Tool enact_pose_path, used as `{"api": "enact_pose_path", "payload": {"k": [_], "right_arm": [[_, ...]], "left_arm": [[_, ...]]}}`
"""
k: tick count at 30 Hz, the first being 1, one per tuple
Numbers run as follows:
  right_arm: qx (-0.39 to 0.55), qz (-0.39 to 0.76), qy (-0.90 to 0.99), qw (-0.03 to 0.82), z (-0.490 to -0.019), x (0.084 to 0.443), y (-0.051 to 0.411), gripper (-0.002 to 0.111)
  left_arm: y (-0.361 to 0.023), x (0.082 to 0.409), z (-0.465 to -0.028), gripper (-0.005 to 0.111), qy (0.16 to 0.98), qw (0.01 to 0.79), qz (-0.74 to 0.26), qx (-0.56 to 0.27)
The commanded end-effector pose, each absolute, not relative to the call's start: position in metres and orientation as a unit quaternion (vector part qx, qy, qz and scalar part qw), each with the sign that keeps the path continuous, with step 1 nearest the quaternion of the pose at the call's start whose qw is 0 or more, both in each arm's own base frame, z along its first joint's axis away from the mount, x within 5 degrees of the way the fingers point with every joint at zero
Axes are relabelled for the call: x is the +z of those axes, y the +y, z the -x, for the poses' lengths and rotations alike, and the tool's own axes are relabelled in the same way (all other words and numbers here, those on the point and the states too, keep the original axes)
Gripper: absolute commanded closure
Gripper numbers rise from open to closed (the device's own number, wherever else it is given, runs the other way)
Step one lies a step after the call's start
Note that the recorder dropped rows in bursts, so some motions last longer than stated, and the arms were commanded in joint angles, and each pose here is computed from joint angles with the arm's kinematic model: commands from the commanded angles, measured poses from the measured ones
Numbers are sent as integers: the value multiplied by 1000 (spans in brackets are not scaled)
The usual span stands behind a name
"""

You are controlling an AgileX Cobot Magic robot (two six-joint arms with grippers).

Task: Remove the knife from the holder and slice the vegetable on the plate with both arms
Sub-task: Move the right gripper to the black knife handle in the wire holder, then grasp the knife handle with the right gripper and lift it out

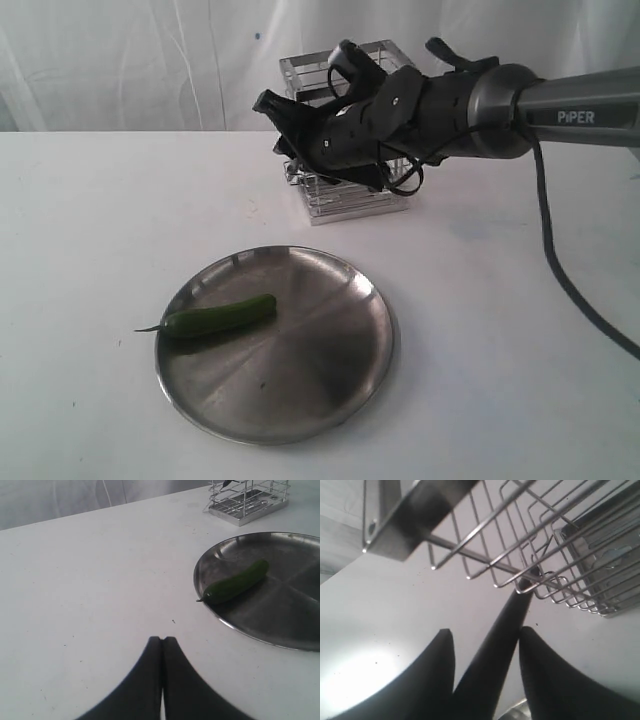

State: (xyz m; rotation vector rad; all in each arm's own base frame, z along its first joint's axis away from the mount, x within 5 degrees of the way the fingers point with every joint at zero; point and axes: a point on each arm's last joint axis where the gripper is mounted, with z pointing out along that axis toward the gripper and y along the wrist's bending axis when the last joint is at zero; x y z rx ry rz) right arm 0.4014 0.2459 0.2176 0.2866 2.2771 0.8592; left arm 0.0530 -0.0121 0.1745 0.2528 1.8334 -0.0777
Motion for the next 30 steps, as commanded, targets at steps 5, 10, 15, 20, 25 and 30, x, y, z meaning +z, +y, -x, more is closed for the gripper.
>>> {"api": "enact_pose_path", "payload": {"k": [5, 10, 15, 20, 25, 30], "right_arm": [[293, -15, 891, 346, -400, 227, 237, 85], [250, 42, 902, 350, -398, 232, 228, 85], [212, 113, 902, 359, -394, 243, 221, 85], [206, 132, 895, 372, -392, 255, 216, 85], [210, 130, 895, 371, -390, 259, 216, 72], [218, 129, 893, 372, -391, 265, 218, 50]], "left_arm": [[-12, 174, -53, 107, 790, 602, -109, -34], [-12, 174, -53, 107, 790, 602, -109, -34], [-12, 174, -53, 107, 790, 602, -109, -34], [-12, 174, -53, 107, 790, 602, -109, -34], [-12, 174, -53, 107, 790, 602, -109, -34], [-12, 174, -53, 107, 790, 602, -109, -34]]}}
